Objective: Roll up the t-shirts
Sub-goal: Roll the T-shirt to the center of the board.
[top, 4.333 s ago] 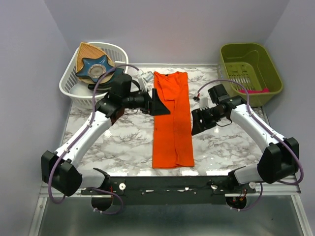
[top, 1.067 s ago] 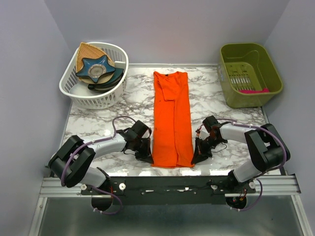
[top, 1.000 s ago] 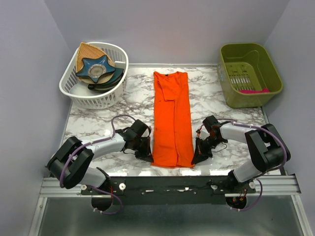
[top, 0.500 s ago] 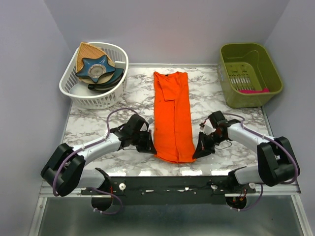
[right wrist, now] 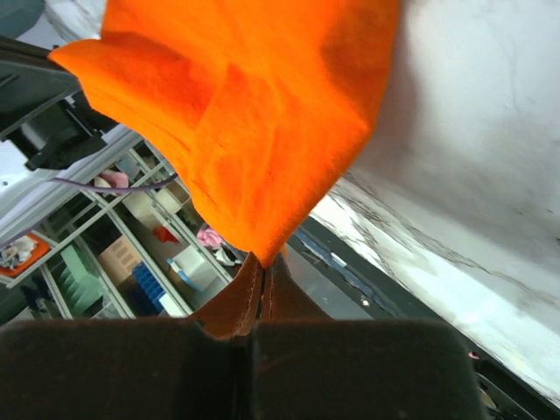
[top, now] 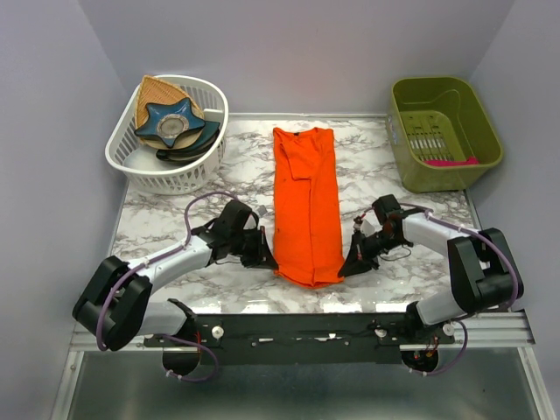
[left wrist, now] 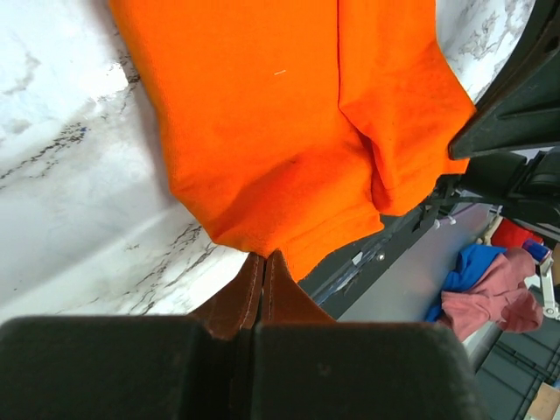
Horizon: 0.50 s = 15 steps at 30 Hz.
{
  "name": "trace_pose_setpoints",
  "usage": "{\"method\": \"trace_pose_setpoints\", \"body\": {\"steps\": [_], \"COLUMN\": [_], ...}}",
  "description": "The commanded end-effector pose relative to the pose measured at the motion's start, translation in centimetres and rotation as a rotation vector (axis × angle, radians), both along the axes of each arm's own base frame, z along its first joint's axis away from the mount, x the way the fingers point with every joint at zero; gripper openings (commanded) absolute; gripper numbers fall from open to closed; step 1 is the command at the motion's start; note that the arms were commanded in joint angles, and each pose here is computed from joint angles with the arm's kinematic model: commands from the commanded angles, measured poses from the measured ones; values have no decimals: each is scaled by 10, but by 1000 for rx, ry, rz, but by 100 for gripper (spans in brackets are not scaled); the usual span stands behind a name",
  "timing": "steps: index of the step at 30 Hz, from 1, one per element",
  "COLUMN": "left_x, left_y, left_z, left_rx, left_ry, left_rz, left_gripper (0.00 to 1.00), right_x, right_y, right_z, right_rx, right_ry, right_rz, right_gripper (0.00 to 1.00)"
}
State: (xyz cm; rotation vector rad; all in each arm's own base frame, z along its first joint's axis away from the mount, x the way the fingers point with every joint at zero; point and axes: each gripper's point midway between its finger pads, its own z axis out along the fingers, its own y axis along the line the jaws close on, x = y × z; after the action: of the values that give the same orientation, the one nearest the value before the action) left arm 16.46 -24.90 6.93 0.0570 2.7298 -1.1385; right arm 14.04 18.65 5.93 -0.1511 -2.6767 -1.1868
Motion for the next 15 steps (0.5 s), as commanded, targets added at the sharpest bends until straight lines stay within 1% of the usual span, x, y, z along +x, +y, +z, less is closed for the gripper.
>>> {"method": "trace_pose_setpoints", "body": {"steps": [1,6,15], "left_x": [11,21,45], "left_y": [-2,-2,-8], "left_z": [6,5,5], "left_rx": [-25,-29,-25], "left_ry": [-1,0,-49], "left_rz": [18,46,99], "left_gripper": [0,0,0], "right_x": [11,18,45], "right_y": [8,7,8], "right_z": [13,8,5], "right_rx": [63,53,14], "right_ry": [15,44,30], "right_rz": [-20,-50,-84], "right_gripper": [0,0,0]}}
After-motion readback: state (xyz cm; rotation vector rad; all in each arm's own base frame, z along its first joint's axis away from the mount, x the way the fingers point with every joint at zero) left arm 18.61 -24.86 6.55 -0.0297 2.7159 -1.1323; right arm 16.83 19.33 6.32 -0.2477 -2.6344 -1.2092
